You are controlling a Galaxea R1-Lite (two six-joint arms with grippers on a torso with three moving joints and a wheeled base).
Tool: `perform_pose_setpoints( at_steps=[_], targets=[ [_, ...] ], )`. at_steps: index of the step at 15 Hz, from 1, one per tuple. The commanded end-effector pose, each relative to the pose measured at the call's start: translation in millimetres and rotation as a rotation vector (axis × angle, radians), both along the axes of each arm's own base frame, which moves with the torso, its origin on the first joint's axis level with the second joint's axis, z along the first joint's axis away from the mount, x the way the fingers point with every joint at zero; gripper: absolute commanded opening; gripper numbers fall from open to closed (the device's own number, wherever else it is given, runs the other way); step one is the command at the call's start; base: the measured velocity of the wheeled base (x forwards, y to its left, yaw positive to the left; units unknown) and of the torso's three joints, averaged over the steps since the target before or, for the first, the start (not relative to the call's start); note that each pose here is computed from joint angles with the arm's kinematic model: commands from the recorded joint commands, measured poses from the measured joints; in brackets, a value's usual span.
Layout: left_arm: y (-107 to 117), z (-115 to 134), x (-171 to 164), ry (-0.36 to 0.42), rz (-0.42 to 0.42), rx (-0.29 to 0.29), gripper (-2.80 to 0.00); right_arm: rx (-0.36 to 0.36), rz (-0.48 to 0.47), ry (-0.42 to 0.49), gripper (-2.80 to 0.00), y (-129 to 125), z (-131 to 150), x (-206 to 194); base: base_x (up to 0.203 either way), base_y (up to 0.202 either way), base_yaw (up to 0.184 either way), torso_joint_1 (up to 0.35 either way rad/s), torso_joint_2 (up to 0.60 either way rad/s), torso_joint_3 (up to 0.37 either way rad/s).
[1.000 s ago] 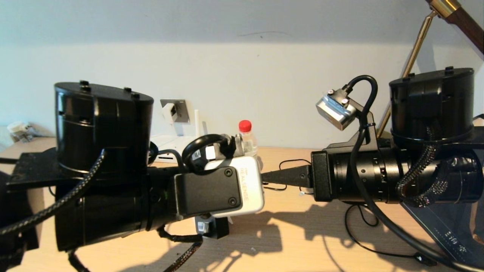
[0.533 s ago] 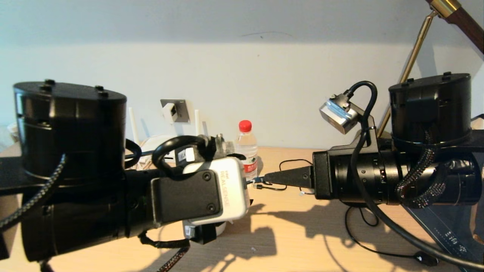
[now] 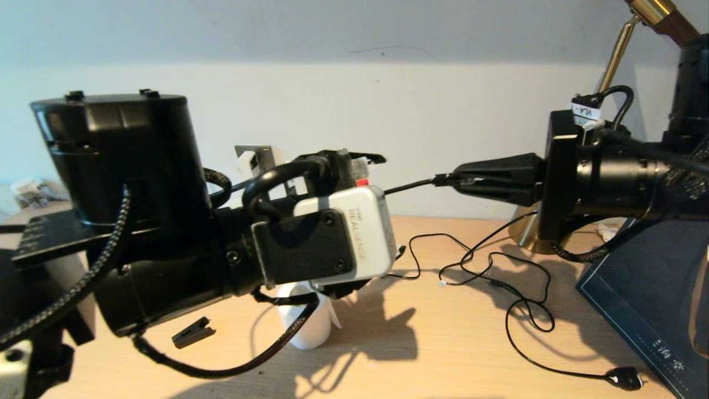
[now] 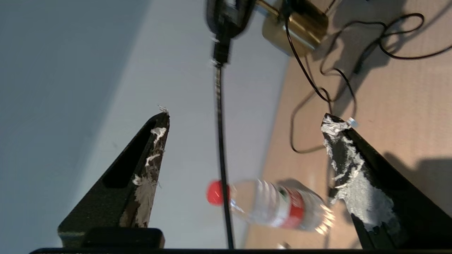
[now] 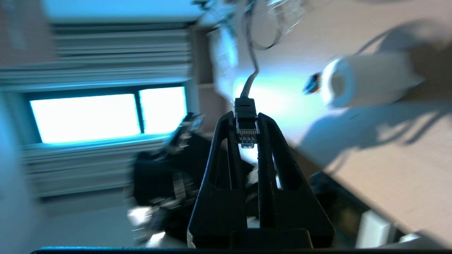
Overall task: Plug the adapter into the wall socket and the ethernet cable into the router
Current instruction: Hand it to the other hand
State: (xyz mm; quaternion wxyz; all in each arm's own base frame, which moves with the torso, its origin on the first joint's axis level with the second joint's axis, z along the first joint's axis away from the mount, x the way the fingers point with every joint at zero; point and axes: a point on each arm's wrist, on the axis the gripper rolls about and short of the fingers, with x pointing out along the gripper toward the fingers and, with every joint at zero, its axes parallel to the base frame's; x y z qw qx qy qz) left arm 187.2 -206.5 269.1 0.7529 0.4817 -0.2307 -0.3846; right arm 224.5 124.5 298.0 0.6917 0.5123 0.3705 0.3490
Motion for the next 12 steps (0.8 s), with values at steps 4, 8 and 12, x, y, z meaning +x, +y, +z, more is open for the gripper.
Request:
perform_pose_setpoints(
  at_steps=[4, 8, 12],
  targets=[
    [-28.1, 1.2, 14.3, -0.159, -0.092, 0.038, 0.00, 0.208, 0.177, 0.171, -2.80, -30.2, 39.2, 7.2, 0.000, 0.000, 0.000, 0.000, 0.00, 0.000],
    [-44.6, 17.2, 10.9, -0.250, -0.135, -0.013, 0.00, 0.199, 0.219, 0.228, -2.80, -28.4, 32.8, 9.9, 0.000, 0.000, 0.000, 0.000, 0.00, 0.000],
    [-42.9, 30.0, 7.4, -0.311, -0.185, -0.054, 0.00, 0.188, 0.237, 0.285, -2.80, -28.2, 27.2, 8.3, 0.000, 0.000, 0.000, 0.000, 0.00, 0.000]
  ],
)
